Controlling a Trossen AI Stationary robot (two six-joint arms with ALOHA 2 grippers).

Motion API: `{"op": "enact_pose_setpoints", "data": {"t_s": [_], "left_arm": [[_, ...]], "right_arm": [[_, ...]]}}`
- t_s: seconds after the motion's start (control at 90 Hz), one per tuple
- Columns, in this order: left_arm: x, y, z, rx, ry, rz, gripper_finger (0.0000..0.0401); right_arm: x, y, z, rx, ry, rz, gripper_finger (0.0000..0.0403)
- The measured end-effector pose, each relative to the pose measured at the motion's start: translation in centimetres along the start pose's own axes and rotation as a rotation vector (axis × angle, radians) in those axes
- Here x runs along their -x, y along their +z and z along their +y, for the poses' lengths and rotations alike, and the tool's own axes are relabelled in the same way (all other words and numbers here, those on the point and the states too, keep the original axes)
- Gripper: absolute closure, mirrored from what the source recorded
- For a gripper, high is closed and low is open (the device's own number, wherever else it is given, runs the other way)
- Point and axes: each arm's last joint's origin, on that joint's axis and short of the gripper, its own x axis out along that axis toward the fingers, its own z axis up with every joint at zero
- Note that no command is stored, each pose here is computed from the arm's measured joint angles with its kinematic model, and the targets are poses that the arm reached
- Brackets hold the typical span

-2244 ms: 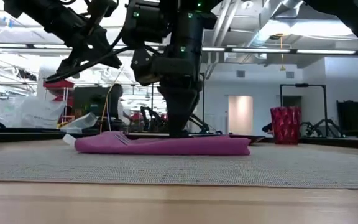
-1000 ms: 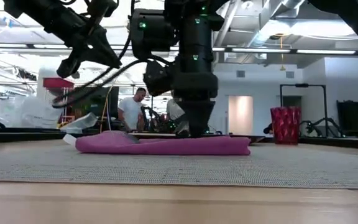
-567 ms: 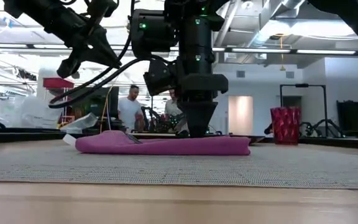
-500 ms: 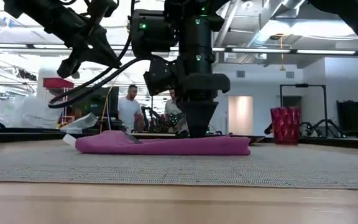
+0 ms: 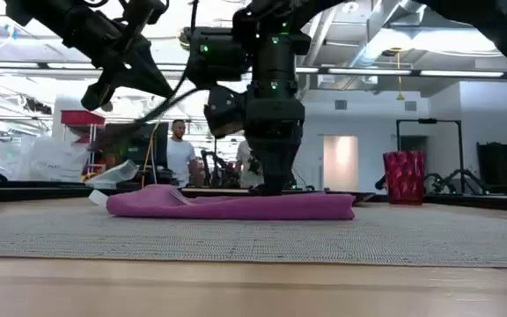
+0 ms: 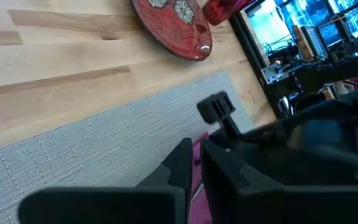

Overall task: Set table place
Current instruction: Adjust the violet table napkin on the gray table mat

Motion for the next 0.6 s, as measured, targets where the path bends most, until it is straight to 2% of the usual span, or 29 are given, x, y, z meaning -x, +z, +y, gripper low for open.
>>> {"op": "enact_pose_setpoints", "data": {"t_s": [0.133,0.278,0.6], "left_arm": [[0.0,0.0,0.0,0.007,0.000,0.000,0.0386],[0.0,-0.2,0.0,0.021,0.002,0.015,0.0386],[0.1,-1.5,1.4,-0.003,0.153,0.119,0.0386]], "right_arm": [[1.3,-0.3,-1.1,-0.012,-0.001,-0.006,0.0305],[2.0,-0.3,-1.8,0.032,-0.015,-0.030,0.0305],[2.0,-0.2,-3.1,0.090,-0.038,-0.034,0.0305]]}}
